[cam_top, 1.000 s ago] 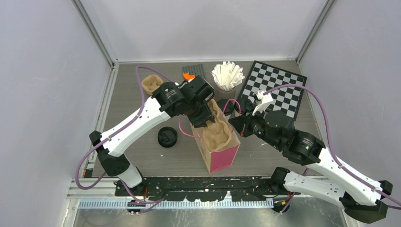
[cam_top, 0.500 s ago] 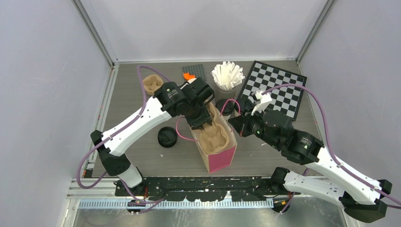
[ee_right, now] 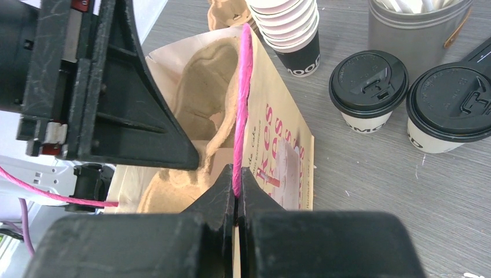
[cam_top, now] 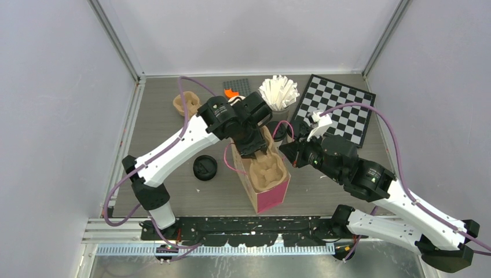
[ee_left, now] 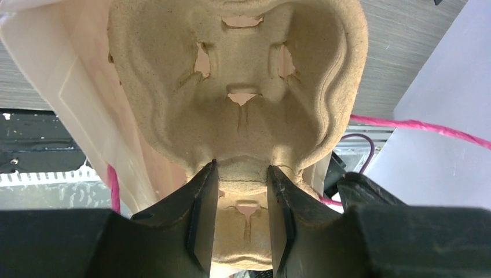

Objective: Pack the takeout coffee

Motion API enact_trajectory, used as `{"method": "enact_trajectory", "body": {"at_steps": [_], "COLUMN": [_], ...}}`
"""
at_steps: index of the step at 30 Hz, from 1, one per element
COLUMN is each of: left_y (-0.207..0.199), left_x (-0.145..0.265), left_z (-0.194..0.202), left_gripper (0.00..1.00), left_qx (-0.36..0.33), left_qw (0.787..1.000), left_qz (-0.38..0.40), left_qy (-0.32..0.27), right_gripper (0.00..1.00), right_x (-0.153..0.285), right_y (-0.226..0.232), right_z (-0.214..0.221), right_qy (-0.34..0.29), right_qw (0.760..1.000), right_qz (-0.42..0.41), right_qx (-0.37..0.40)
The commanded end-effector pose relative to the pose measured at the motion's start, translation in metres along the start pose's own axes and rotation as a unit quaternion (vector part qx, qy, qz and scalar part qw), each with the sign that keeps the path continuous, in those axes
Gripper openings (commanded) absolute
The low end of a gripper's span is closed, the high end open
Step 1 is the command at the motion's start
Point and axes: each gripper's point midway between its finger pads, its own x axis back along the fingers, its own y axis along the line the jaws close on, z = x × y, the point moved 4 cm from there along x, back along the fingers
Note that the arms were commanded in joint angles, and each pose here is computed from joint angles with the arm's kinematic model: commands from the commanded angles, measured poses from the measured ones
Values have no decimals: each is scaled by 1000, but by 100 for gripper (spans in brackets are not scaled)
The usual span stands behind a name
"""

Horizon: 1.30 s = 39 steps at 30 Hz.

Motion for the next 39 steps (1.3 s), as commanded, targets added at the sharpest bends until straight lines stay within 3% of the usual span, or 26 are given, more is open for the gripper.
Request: {"method": "enact_trajectory", "body": {"at_steps": [1,10,15,30,39], "left_y": [11,32,20,27,27], "left_x": [20,18,6,-21,-29], "left_z": [4,1,-4,3,5], "left_gripper": [9,8,8,7,21], "left_qx": [-11,-20,-25,-53,-60], "left_qw": [1000,998,999,995,994], "left_qz": [-11,-49,-29,-83,-93], "left_qy": [0,-22,-35,-11,1], "right_gripper": [1,0,0,1,0], "right_x": [-2,-1,-2,-3,-7], "right_y": [5,-1,1,3,2], "right_z": [-5,0,1,4,8], "right_qy": [-8,-8,-4,1,10], "right_qw": [1000,1000,1000,1000,1000], "right_qz": [-10,1,-6,-14,-13], "right_qx": [2,1,4,6,11]}}
